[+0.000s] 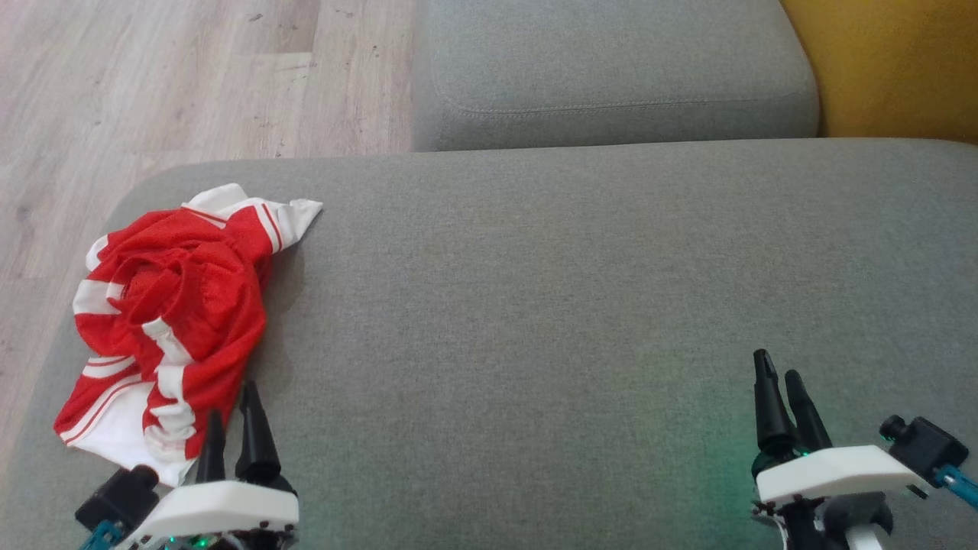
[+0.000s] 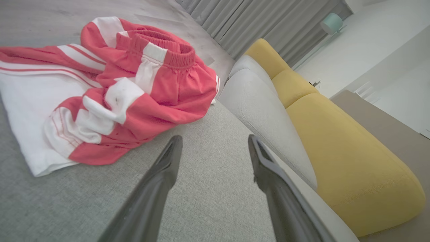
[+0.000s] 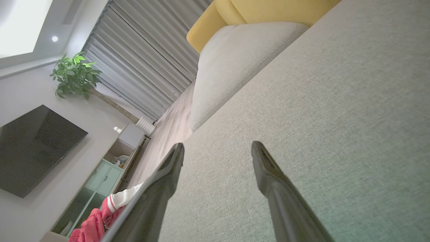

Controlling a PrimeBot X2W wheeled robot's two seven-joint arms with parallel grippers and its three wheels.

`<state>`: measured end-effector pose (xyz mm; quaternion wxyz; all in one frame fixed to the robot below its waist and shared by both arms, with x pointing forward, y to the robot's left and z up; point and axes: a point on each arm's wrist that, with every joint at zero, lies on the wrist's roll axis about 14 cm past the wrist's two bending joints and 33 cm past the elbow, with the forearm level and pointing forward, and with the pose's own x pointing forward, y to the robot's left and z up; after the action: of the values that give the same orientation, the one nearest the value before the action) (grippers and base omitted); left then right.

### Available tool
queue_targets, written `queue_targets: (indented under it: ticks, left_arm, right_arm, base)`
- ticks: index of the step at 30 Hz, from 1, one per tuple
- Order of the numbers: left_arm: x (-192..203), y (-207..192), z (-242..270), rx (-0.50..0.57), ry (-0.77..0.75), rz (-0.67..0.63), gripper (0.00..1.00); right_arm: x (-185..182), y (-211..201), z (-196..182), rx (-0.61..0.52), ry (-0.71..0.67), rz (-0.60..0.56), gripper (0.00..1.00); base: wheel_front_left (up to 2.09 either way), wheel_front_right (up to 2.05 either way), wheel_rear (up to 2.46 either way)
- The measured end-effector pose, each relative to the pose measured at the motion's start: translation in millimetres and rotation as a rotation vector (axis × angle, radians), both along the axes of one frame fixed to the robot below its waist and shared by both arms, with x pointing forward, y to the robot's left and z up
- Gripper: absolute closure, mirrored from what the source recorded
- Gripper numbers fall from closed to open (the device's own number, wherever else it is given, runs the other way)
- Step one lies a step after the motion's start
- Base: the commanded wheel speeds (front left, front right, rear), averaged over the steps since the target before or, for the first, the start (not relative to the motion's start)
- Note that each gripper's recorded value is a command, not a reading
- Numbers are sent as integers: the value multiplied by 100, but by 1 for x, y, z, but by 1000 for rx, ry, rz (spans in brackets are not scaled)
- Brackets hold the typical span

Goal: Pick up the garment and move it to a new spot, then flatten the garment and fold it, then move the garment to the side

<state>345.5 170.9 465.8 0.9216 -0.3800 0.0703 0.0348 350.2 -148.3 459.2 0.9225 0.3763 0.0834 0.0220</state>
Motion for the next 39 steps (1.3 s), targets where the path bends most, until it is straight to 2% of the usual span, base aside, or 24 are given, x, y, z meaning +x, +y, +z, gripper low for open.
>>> queue_targets:
  ticks: [18,26,39]
  left_arm:
    - [-5,-7,14,226,-65,-36,0]
    - [-8,-8,20,283,-102,-36,0]
    - [-11,-19,28,433,-158,-78,0]
  right_arm:
    - [-1,13,9,-201,-70,65,0]
    - [-3,14,16,-285,-114,74,0]
    - [-5,16,22,-453,-175,101,0]
  base:
    - [0,0,0]
    - [0,0,0]
    - [0,0,0]
